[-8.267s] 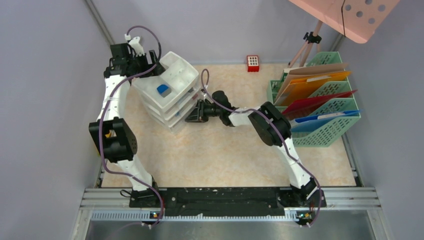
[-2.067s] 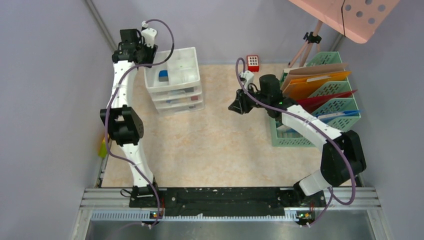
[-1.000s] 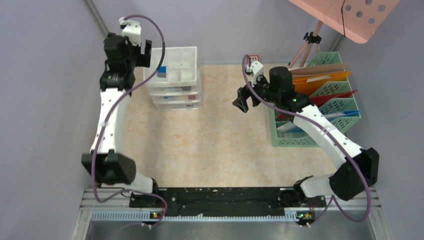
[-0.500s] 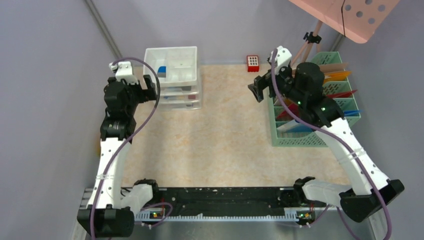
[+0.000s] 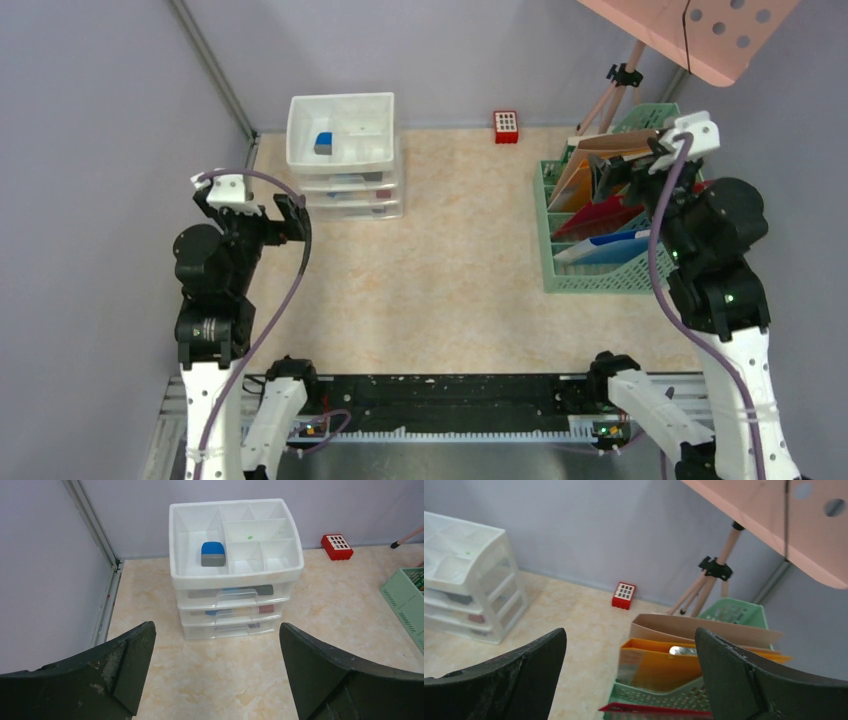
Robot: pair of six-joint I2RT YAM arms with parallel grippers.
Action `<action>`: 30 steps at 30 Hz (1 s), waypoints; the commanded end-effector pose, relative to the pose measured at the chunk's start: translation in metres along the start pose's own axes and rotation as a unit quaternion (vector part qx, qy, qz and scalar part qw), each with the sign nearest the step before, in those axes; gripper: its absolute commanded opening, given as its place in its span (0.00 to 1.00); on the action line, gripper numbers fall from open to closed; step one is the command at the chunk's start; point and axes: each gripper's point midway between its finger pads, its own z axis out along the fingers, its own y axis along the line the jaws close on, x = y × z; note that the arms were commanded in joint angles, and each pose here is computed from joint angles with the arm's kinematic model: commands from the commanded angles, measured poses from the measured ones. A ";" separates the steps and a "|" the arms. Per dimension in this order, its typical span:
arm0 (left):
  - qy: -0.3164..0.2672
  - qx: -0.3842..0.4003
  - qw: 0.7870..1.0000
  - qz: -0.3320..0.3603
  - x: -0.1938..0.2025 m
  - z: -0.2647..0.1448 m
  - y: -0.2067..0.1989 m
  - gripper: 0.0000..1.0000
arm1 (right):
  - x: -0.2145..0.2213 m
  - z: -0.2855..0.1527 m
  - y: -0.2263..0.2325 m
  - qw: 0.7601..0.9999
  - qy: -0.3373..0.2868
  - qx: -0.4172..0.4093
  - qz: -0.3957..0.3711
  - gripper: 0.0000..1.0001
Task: Organize the desk
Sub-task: Reset both arms
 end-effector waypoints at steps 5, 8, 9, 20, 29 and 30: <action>-0.027 0.017 0.999 0.009 -0.009 -0.030 -0.009 0.99 | 0.024 -0.041 -0.039 0.995 0.000 0.100 -0.002 0.99; -0.035 0.009 0.999 0.011 -0.012 -0.036 -0.007 0.99 | 0.036 -0.051 -0.044 0.993 0.006 0.116 0.000 0.99; -0.036 0.007 0.999 0.011 -0.011 -0.037 -0.006 0.99 | 0.041 -0.053 -0.044 0.993 0.007 0.117 0.001 0.99; -0.022 0.009 1.000 0.000 -0.001 -0.030 -0.006 0.99 | 0.052 -0.067 -0.044 0.993 0.020 0.119 -0.001 0.99; 0.000 0.003 1.000 -0.004 0.020 -0.021 -0.002 0.99 | 0.055 -0.065 -0.041 0.994 0.025 0.109 0.003 0.98; 0.001 0.003 1.000 -0.005 0.021 -0.021 -0.002 0.99 | 0.055 -0.064 -0.040 0.994 0.026 0.106 0.002 0.98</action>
